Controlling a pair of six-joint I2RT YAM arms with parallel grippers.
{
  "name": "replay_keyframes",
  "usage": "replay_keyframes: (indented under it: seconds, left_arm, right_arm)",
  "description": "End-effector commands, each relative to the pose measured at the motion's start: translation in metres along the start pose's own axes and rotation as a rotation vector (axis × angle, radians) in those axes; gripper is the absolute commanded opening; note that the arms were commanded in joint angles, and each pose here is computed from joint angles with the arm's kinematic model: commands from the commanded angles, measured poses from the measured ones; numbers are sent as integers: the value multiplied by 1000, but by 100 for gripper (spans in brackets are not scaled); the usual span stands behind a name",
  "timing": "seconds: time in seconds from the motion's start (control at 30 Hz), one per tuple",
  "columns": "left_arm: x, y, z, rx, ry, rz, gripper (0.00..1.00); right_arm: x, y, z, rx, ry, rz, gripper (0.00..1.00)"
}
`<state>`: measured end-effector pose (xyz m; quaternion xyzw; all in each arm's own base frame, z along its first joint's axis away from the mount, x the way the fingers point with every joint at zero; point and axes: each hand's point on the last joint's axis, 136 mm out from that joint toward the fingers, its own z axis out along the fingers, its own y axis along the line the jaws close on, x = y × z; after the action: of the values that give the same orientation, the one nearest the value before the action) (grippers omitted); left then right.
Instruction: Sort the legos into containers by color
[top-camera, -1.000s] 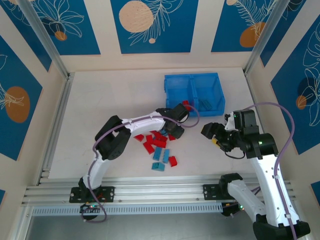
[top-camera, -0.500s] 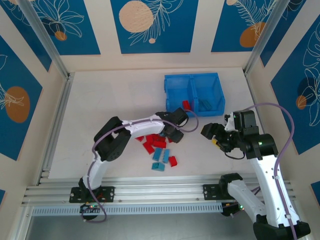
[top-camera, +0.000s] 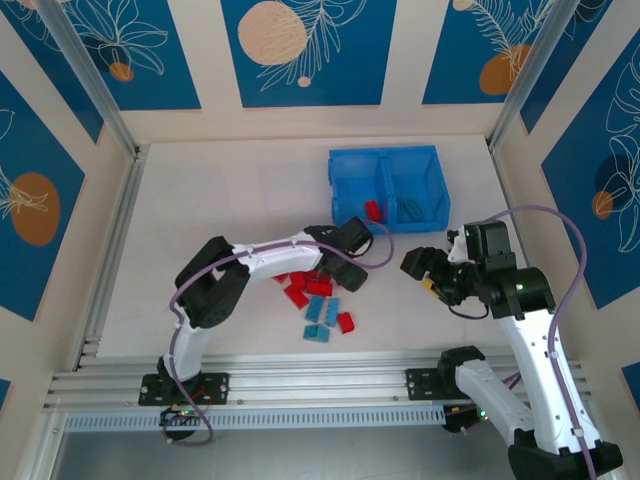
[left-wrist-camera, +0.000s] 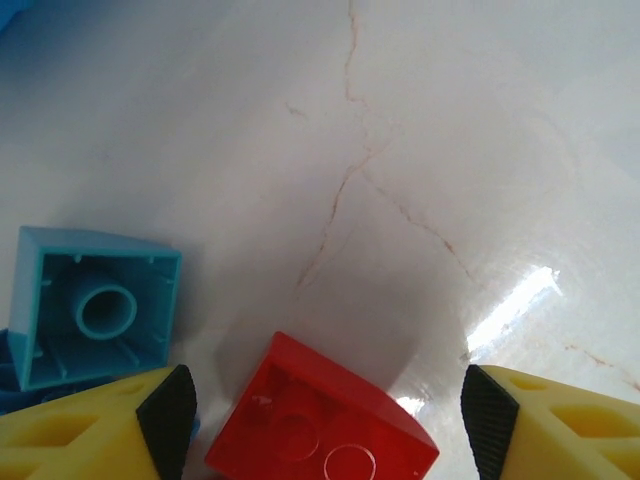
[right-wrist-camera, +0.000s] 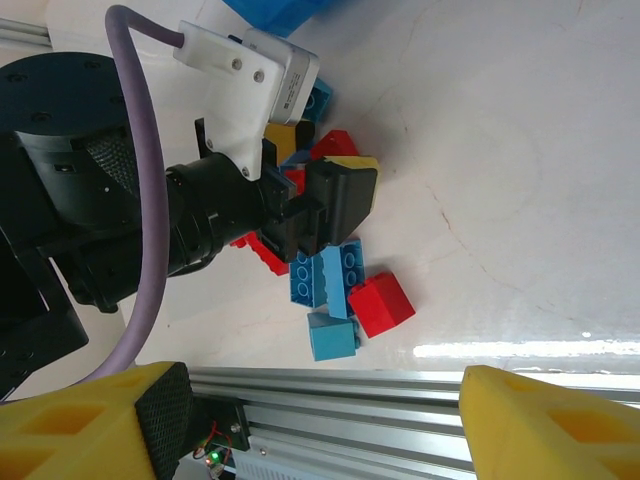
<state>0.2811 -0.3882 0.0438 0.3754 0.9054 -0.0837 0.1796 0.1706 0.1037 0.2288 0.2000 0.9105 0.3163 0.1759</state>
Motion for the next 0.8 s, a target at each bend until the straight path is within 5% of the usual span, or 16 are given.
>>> replay_keyframes:
  seconds: [0.0,0.43,0.77]
  left_arm:
    - [23,-2,23,-2,89,31,72]
    - [67,9,30,-46,206,134,53]
    - [39,-3,-1,12,71,67,39]
  right_arm:
    - [6,0,-4,2,9,11,74]
    - [5,3,-5,-2,6,8,74]
    - [11,3,-4,-3,26,24,74]
